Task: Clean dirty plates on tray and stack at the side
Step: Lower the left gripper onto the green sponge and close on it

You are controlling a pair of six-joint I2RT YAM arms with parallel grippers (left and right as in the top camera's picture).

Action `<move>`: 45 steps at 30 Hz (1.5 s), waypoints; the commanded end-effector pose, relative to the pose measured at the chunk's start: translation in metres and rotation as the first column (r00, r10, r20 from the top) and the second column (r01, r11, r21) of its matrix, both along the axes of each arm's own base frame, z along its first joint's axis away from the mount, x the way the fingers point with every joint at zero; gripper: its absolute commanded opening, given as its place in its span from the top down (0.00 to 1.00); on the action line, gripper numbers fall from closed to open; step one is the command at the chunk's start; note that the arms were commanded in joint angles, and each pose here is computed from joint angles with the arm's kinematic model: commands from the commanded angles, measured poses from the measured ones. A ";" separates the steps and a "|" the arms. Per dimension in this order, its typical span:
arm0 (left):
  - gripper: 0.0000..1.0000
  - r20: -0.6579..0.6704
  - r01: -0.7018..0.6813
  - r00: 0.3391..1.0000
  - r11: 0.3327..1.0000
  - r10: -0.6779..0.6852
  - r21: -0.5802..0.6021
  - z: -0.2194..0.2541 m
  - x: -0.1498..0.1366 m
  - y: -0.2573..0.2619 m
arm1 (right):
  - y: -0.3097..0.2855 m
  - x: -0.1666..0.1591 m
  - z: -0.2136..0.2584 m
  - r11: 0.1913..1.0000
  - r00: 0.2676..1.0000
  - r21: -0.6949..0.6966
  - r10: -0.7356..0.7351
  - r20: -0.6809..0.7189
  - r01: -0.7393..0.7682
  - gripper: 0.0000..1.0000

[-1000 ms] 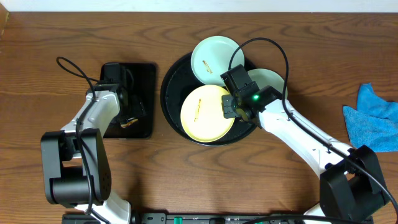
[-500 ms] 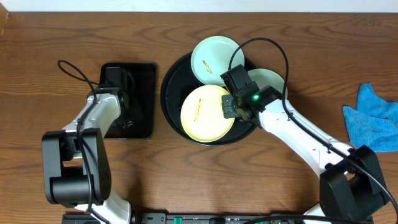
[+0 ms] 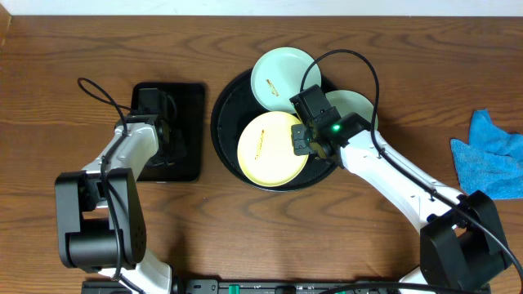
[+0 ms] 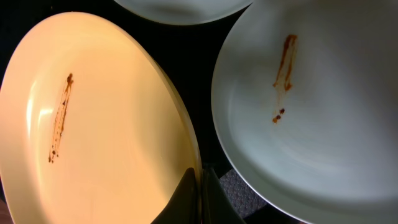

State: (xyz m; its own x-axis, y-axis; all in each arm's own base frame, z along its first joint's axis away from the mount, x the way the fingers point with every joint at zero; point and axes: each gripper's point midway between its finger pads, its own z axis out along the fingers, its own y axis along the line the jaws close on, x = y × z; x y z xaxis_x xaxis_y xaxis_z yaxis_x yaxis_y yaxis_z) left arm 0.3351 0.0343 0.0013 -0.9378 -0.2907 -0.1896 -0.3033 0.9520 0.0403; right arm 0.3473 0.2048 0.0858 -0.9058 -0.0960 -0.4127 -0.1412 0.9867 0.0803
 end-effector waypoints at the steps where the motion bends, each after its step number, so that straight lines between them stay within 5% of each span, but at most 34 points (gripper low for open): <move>1: 0.26 0.008 0.001 1.000 1.000 -0.001 0.006 -0.005 0.003 0.002 | 0.002 0.003 0.004 1.000 1.000 -0.007 0.013 0.016 -0.013 0.99; 15: 0.21 0.206 -0.007 0.979 1.000 0.002 0.021 0.009 0.050 0.006 | 0.002 0.003 0.004 1.000 1.000 -0.008 0.013 0.016 -0.013 0.99; 30: 0.27 0.190 -0.006 0.982 1.000 0.002 0.020 -0.002 0.042 0.005 | 0.002 0.003 0.004 1.000 1.000 -0.008 0.013 0.016 -0.013 0.99; 33: 0.50 0.204 -0.006 0.979 1.000 0.002 0.021 -0.004 0.043 0.005 | 0.002 0.003 0.004 1.000 1.000 -0.007 0.013 0.016 -0.013 0.99; 36: 0.90 0.212 -0.006 0.977 1.000 0.002 0.021 -0.004 0.045 0.006 | 0.002 0.003 0.004 1.000 1.000 -0.007 0.013 0.016 -0.013 0.99; 39: 0.92 0.216 -0.006 0.976 1.000 0.001 0.022 -0.003 0.046 0.006 | 0.002 0.003 0.004 1.000 1.000 -0.008 0.013 0.017 -0.013 0.99; 41: 0.85 0.219 -0.006 0.976 1.000 0.001 0.022 -0.003 0.047 0.006 | 0.002 0.003 0.004 1.000 1.000 -0.007 0.013 0.016 -0.013 0.99; 43: 0.37 0.218 -0.006 0.976 1.000 0.002 0.021 -0.003 0.047 0.006 | 0.002 0.003 0.004 1.000 1.000 -0.007 0.013 0.016 -0.013 0.99; 45: 0.25 0.203 -0.006 0.979 1.000 0.002 0.021 -0.004 0.043 0.005 | 0.002 0.003 0.004 1.000 1.000 -0.007 0.013 0.016 -0.013 0.99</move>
State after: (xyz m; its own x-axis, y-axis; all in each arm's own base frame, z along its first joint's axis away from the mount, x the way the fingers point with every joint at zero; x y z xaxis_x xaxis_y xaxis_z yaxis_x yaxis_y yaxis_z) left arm 0.3892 0.0386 0.0103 -0.8579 -0.2900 -0.4242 -0.3114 0.9501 -0.0197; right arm 0.3474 0.2048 0.0858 -0.9056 -0.0959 -0.4130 -0.1412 0.9867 0.0805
